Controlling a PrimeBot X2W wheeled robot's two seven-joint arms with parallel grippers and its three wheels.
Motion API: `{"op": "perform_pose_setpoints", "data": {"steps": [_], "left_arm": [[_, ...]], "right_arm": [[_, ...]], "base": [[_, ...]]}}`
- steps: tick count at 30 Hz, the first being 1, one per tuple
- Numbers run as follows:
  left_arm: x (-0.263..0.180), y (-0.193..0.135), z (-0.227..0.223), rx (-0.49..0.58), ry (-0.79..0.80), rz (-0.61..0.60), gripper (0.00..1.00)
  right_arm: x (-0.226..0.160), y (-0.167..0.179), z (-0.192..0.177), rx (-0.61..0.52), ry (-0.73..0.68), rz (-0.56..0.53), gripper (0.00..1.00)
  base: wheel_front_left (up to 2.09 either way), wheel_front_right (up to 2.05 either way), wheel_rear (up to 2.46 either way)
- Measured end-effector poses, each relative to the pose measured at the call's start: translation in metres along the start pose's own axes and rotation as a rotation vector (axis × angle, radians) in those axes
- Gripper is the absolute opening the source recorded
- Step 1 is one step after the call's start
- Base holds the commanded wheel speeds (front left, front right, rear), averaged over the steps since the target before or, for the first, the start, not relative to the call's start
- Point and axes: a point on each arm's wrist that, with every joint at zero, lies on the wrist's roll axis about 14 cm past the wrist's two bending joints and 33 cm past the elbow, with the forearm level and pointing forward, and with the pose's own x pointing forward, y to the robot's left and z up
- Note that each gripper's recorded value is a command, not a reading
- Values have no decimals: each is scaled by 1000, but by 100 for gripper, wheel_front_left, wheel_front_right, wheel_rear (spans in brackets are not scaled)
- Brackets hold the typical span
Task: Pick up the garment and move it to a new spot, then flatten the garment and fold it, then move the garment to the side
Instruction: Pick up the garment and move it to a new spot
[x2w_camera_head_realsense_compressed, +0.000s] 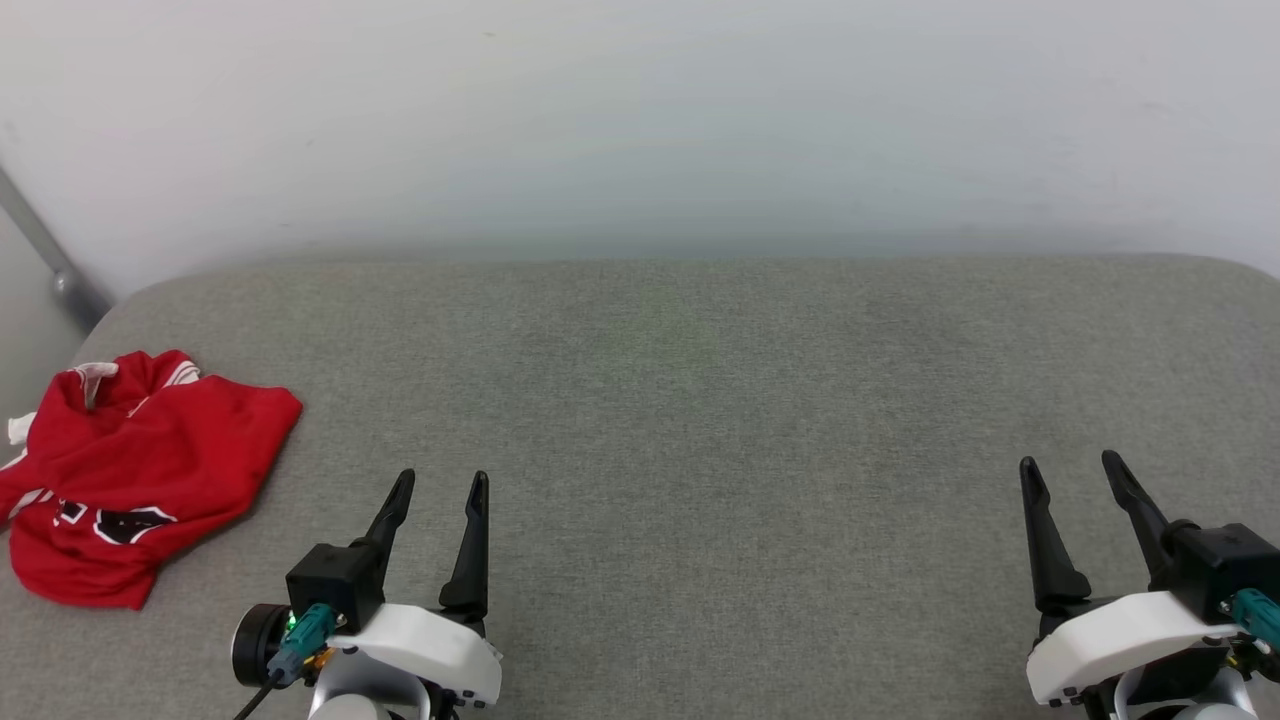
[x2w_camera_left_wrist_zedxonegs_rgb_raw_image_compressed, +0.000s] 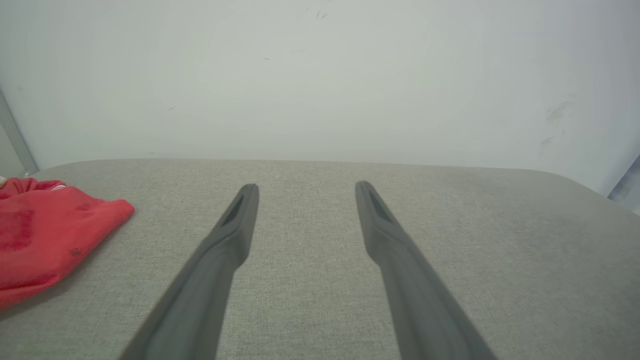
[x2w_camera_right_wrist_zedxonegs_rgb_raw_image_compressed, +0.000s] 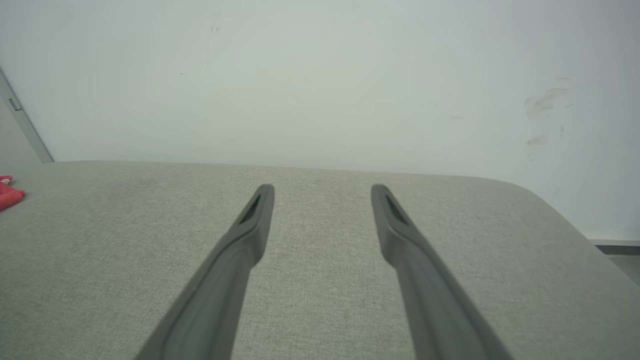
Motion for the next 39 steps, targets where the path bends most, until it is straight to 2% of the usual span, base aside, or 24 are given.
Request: {"op": "perform_pose_setpoints", "data": {"steps": [5, 10, 19, 28, 34, 39], "left_arm": [[-1, 7, 4, -5, -10, 25, 100], [-7, 24, 10, -10, -29, 86, 100], [-44, 81, 22, 4, -58, 280, 100], [-98, 136, 34, 16, -91, 493, 100], [-123, 153, 38, 26, -97, 573, 100], [-133, 160, 40, 34, -99, 606, 100]], "right_arm": [[4, 4, 1, 2, -3, 13, 100], [15, 24, 1, -18, -2, 72, 100], [43, 89, 4, -41, -11, 261, 100], [54, 161, 3, -29, -18, 462, 100], [57, 197, 0, -16, -18, 557, 100], [58, 210, -3, -13, -12, 591, 100]], "base": [[0, 0, 0], [0, 0, 0], [0, 0, 0], [0, 0, 0], [0, 0, 0], [0, 0, 0]]}}
